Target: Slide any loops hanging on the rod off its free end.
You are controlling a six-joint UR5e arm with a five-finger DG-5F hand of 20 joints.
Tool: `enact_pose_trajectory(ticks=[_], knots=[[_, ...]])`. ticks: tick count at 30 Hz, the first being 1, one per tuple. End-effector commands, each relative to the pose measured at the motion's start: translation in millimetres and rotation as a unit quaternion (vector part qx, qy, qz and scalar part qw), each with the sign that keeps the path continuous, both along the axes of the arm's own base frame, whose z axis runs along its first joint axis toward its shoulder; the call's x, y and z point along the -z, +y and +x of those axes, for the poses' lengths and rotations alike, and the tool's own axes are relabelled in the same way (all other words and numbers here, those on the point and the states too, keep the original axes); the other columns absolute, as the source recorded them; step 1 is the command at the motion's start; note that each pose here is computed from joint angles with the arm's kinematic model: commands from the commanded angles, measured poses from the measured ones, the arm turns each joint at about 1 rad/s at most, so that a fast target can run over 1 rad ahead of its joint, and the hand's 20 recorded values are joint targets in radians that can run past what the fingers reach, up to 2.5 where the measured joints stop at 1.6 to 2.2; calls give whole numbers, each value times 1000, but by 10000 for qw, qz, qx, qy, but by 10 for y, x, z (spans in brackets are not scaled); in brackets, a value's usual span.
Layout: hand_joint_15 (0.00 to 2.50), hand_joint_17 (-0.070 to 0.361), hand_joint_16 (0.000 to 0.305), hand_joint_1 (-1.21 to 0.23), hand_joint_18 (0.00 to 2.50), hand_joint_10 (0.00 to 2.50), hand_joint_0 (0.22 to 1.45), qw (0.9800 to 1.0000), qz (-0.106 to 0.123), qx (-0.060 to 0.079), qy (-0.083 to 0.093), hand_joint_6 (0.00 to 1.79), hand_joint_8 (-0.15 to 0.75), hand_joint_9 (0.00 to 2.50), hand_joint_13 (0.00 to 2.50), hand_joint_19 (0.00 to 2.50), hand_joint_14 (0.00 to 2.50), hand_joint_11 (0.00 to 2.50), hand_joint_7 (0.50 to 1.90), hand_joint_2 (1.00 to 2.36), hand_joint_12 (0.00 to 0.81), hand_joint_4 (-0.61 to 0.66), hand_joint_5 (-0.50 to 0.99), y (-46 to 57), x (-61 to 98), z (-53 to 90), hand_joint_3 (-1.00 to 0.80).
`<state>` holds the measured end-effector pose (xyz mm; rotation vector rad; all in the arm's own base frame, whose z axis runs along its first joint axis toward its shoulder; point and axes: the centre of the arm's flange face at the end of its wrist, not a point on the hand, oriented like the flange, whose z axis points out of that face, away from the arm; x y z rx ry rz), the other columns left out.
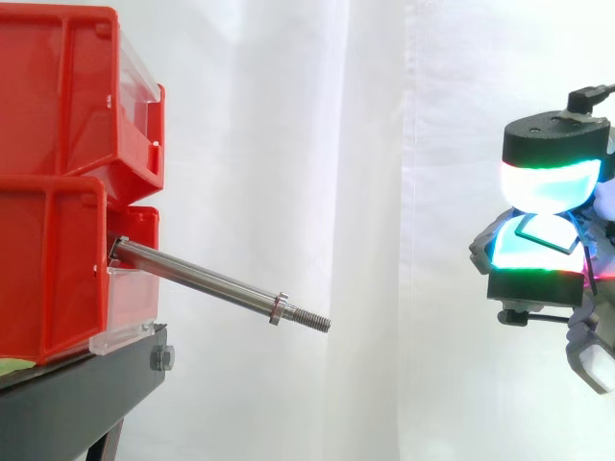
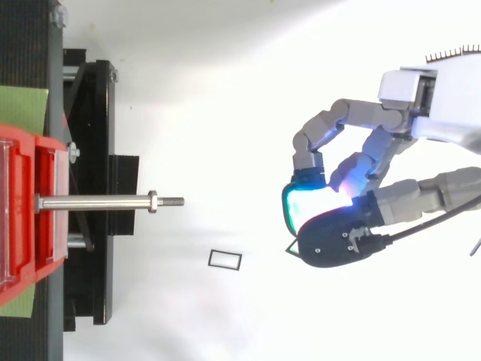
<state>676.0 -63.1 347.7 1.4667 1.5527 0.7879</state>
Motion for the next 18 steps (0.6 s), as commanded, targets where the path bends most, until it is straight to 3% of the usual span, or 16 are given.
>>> enact_pose_trajectory(ticks=[1, 4, 8, 14, 18], knots=[[470, 105, 47, -787, 876, 31, 574, 10000, 7, 2, -5, 898, 248, 1220, 870, 475, 20, 756, 1117, 1026, 337, -105, -82, 2, 0, 1, -95], [434, 124, 55, -753, 964, 26, 549, 10000, 7, 2, -5, 877, 264, 1294, 914, 431, 17, 671, 1074, 1017, 364, -173, -59, 2, 0, 1, -81], [362, 128, 57, -731, 956, 23, 546, 10000, 5, -8, -11, 855, 257, 1249, 850, 412, 14, 554, 1084, 1013, 369, -157, -51, 3, -1, 3, -101], [219, 123, 55, -713, 763, 8, 565, 10000, -2, -11, -11, 818, 257, 832, 591, 359, 8, 196, 1094, 1009, 364, -139, -50, 3, -1, 3, -175], [159, 116, 51, -708, 620, 2, 570, 9999, -118, -105, -18, 768, 226, 644, 469, 326, 8, 56, 1080, 1010, 352, -149, -49, 19, -2, 11, -239]])
